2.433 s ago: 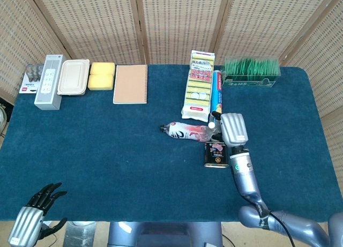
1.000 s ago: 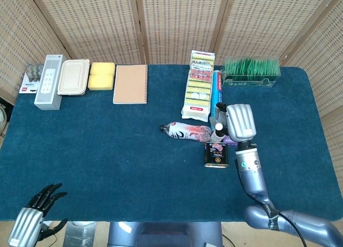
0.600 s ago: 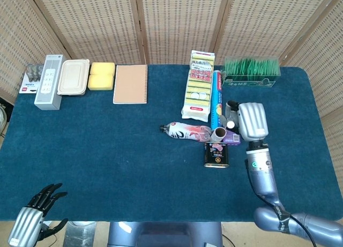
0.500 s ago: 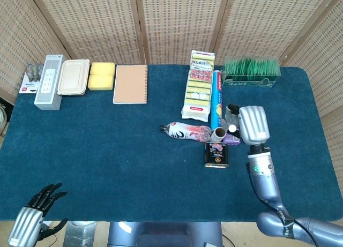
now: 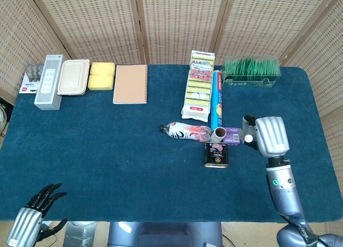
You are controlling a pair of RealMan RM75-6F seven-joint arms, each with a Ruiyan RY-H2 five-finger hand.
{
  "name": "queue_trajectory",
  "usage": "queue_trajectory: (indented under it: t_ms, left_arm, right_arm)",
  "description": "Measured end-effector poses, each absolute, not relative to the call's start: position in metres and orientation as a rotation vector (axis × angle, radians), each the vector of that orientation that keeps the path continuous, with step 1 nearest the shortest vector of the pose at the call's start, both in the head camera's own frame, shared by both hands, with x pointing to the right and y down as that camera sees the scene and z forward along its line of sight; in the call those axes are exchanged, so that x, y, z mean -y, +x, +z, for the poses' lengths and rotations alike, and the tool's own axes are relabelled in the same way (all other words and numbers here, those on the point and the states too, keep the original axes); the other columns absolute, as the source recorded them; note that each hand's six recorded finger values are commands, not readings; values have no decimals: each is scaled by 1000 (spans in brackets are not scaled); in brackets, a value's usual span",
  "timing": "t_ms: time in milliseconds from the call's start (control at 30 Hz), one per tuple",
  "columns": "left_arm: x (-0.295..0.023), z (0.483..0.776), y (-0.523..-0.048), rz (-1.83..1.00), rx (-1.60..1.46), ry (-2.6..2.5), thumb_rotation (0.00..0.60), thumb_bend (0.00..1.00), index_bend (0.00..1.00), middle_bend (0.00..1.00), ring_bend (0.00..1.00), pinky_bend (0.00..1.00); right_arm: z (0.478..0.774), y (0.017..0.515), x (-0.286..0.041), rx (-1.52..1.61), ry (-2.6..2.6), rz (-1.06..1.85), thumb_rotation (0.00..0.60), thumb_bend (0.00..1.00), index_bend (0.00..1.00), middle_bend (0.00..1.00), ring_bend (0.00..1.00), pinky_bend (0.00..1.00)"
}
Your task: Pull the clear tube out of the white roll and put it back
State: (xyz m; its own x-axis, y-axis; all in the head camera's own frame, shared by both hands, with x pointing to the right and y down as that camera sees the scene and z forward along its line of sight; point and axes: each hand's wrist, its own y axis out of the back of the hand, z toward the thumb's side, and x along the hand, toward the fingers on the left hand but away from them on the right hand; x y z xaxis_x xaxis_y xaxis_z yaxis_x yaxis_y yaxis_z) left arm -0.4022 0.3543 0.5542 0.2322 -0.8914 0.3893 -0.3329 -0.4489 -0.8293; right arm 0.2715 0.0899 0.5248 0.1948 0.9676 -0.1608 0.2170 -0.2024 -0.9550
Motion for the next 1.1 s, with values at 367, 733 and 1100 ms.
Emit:
queue_trajectory:
  t_ms: [367,733,1100]
  left_arm:
    - [-354,554,-401,-1201,-1118,-1908,600,181,234,146,120,251]
    - [-354,555,-400,-1205,-1116,-1911,600,182,235,146,120,256]
    - [-356,556,-402,-1218,-1115,-1921,600,181,235,146,120,261]
  right_arm:
    - [517,278,-100,1130,-1598,1101,600,450,835,933,992,888]
    - [511,278,-97,1159,-1586,1065,600,457,838,934,995,890]
    - [535,286,-96,1154,-1687,1212,600,455,838,936,999,896]
